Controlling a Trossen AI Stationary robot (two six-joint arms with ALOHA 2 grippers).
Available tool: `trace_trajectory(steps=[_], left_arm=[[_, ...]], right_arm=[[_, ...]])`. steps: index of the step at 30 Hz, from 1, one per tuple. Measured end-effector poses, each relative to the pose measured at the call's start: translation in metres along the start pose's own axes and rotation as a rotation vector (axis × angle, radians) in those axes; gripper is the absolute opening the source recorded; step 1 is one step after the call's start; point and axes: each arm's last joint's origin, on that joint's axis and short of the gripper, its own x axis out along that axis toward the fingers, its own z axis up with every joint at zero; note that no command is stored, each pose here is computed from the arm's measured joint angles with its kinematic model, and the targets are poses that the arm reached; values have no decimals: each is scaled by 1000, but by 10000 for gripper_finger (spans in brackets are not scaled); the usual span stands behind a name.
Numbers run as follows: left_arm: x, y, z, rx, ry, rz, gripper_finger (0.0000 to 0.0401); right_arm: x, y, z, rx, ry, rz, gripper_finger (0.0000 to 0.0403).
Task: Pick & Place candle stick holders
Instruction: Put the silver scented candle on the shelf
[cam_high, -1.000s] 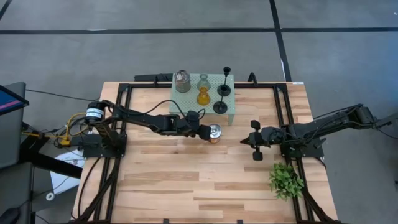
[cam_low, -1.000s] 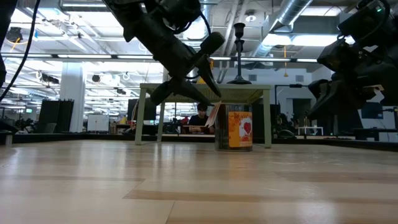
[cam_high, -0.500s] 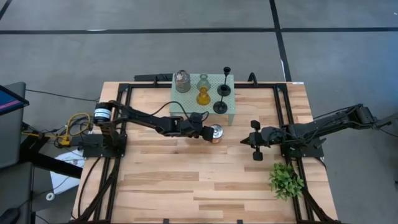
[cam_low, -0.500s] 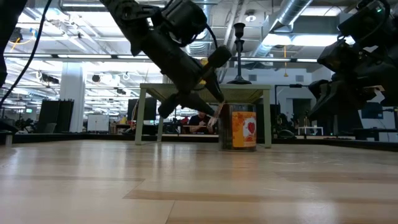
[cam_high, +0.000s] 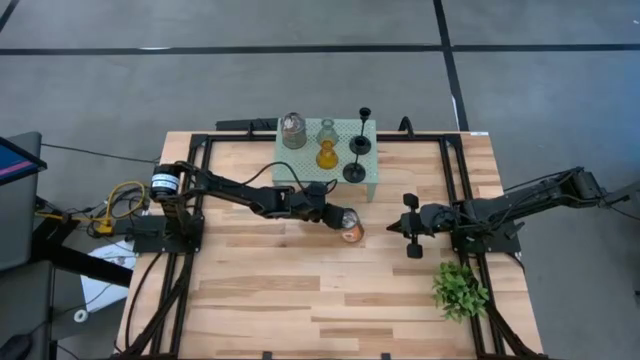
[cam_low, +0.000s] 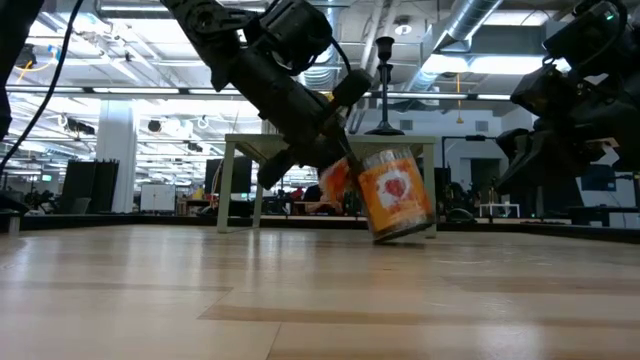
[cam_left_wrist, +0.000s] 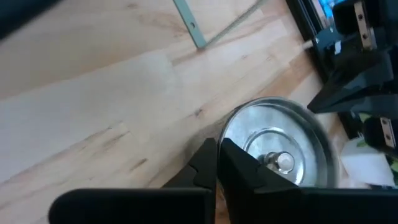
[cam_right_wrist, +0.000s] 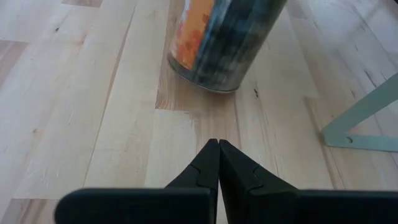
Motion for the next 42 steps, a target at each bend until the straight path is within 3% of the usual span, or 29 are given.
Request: trace_trajectory(steps=[13, 20, 32, 38, 42], left_arm=[[-14, -13, -7, 78, 1, -30, 4], [-65, -36, 9, 109, -101, -82, 2], [-160, -46, 24, 130, -274, -22, 2], [-188, -39, 37, 173, -327, 65, 2], [-212, -52, 62, 197, -323, 134, 2]], right_arm=[[0, 0, 0, -1, 4, 0, 0], [0, 0, 0, -1, 3, 0, 0], [0, 0, 0, 0, 4, 0, 0], [0, 0, 1, 1, -6, -2, 0], [0, -3, 2, 6, -15, -15, 0]])
